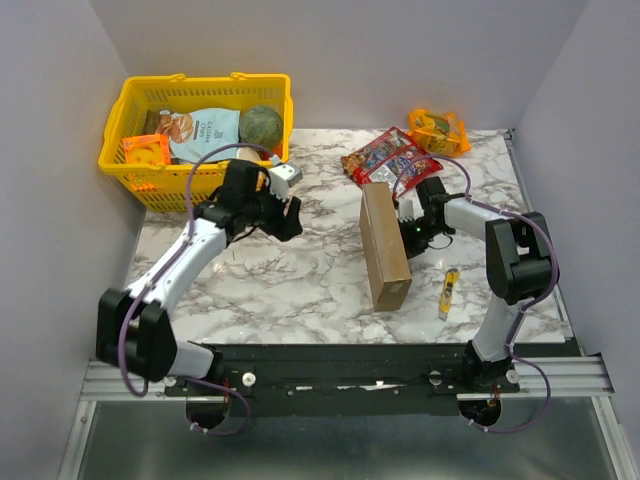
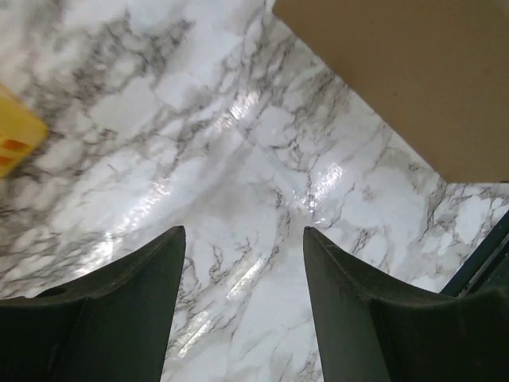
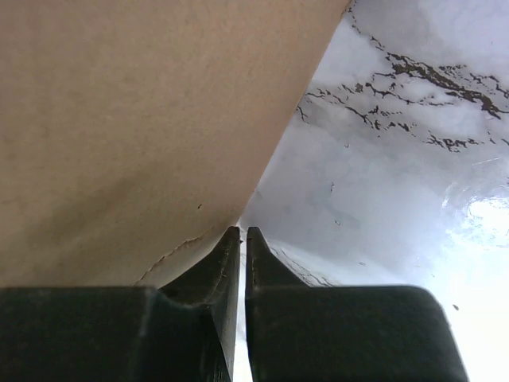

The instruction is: Unpack the express box

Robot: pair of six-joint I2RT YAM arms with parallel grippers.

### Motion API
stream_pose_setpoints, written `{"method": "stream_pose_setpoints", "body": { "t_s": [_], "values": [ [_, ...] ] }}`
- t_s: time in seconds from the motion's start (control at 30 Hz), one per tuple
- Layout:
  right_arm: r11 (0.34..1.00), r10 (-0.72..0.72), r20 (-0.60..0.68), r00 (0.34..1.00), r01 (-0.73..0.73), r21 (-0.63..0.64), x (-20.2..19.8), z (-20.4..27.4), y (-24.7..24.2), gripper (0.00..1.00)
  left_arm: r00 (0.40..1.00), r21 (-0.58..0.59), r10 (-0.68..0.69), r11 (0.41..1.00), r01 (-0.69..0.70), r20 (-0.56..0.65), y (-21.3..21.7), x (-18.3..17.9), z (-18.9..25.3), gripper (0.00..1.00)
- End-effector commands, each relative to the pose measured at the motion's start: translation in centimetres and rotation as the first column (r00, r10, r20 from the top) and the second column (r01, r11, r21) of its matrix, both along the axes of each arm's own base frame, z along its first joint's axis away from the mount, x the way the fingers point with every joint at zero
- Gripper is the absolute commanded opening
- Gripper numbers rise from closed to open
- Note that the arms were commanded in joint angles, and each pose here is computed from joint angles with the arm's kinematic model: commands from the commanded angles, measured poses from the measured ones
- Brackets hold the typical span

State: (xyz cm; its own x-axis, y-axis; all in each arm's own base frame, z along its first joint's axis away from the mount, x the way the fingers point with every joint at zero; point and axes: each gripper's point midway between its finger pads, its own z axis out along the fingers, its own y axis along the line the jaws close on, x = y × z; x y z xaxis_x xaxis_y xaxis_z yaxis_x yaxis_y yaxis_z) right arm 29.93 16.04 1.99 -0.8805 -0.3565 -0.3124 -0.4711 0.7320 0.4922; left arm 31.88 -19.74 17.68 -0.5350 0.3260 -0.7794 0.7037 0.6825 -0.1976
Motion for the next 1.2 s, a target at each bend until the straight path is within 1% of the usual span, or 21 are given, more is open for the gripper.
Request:
{"method": "stream_pose_setpoints", "body": {
  "t_s": [0.0,0.07,0.1,0.2,0.27,0.37,0.4,0.5,0.57,0.67,0.73,0.77,0.8,0.87,0.9,0.93,0.97,1.03,1.07,1.13,1.17],
  "values": [
    [0.999,0.018,0.030,0.999,-0.018,-0.026,1.1,-0.6,-0.2,0.15,0.986,-0.044,-0.169,0.985,0.169,-0.009,-5.2,-0.4,-1.4,0.69],
    [1.000,0.030,0.054,0.998,-0.030,0.000,2.0,0.0,0.5,0.15,0.977,-0.066,-0.212,0.975,0.211,-0.022,-7.2,-0.2,-1.6,0.69],
    [0.999,0.039,0.050,0.998,-0.040,0.010,2.0,-0.1,0.9,0.15,0.970,-0.080,-0.241,0.967,0.240,-0.004,-8.5,-0.2,-0.6,0.69],
    [0.994,0.079,0.072,0.994,-0.084,0.064,2.6,0.9,3.0,0.15,0.964,-0.099,-0.267,0.959,0.267,0.012,-9.7,-0.1,0.5,0.69],
    [0.991,0.088,0.064,0.994,-0.094,0.095,2.6,1.2,4.6,0.16,0.960,-0.108,-0.278,0.954,0.279,0.025,-9.7,-0.4,1.3,0.69],
    [0.968,0.161,0.057,0.985,-0.168,0.185,1.6,2.1,9.0,0.17,0.949,-0.098,-0.311,0.944,0.314,0.042,-9.4,-1.3,1.9,0.69],
    [0.947,0.219,0.048,0.974,-0.224,0.231,0.3,2.7,11.2,0.16,0.945,-0.095,-0.323,0.941,0.326,0.045,-9.3,-1.6,1.8,0.69],
    [0.924,0.299,0.064,0.952,-0.306,0.228,-0.2,2.6,13.7,0.15,0.938,-0.090,-0.342,0.934,0.345,0.047,-9.0,-2.3,2.1,0.69],
    [0.930,0.289,0.068,0.955,-0.297,0.216,0.8,2.5,13.9,0.17,0.938,-0.091,-0.344,0.933,0.347,0.048,-8.9,-2.4,2.3,0.69],
    [0.961,0.211,0.123,0.970,-0.228,0.153,4.1,3.7,12.0,0.24,0.934,-0.097,-0.352,0.929,0.356,0.058,-9.3,-2.3,2.6,0.69],
    [0.991,0.097,0.196,0.976,-0.112,0.070,7.5,5.2,8.5,0.36,0.932,-0.105,-0.355,0.926,0.361,0.071,-9.8,-1.7,3.0,0.69],
    [0.996,0.062,0.225,0.972,-0.076,0.053,8.6,6.0,7.0,0.43,0.931,-0.106,-0.359,0.926,0.363,0.061,-10.2,-1.3,2.5,0.69],
    [0.999,-0.005,0.263,0.965,-0.007,0.044,10.0,7.6,4.2,0.59,0.929,-0.110,-0.363,0.923,0.370,0.074,-10.7,-0.9,2.9,0.70],
    [0.997,-0.070,0.292,0.954,0.064,0.031,11.1,9.0,0.9,0.73,0.927,-0.108,-0.371,0.921,0.374,0.053,-11.5,0.1,1.8,0.70],
    [0.992,-0.124,0.293,0.948,0.123,0.024,11.6,9.4,-2.0,0.88,0.925,-0.114,-0.375,0.918,0.380,0.069,-12.3,0.7,2.5,0.70],
    [0.989,-0.144,0.322,0.936,0.144,0.026,11.6,10.8,-3.4,0.93,0.925,-0.115,-0.374,0.918,0.380,0.071,-12.6,1.2,2.5,0.70],
    [0.988,-0.148,0.343,0.928,0.151,0.018,11.7,11.3,-4.7,0.94,0.924,-0.114,-0.378,0.917,0.382,0.054,-13.1,1.7,1.7,0.70],
    [0.988,-0.147,0.350,0.925,0.154,0.007,10.4,12.2,-7.2,0.94,0.923,-0.126,-0.377,0.915,0.384,0.081,-14.0,2.5,3.0,0.70],
    [0.996,-0.067,0.380,0.923,0.085,-0.031,9.8,12.1,-7.9,0.94,0.923,-0.128,-0.376,0.914,0.385,0.083,-14.3,2.7,3.1,0.70],
    [0.995,0.058,0.312,0.948,-0.028,-0.099,6.3,10.6,-8.8,0.89,0.923,-0.134,-0.370,0.914,0.382,0.107,-14.5,3.1,4.4,0.70],
    [0.984,0.145,0.329,0.933,-0.102,-0.145,5.4,10.2,-9.4,0.86,0.923,-0.133,-0.367,0.915,0.380,0.114,-14.4,3.1,4.8,0.70]
  ]
}}
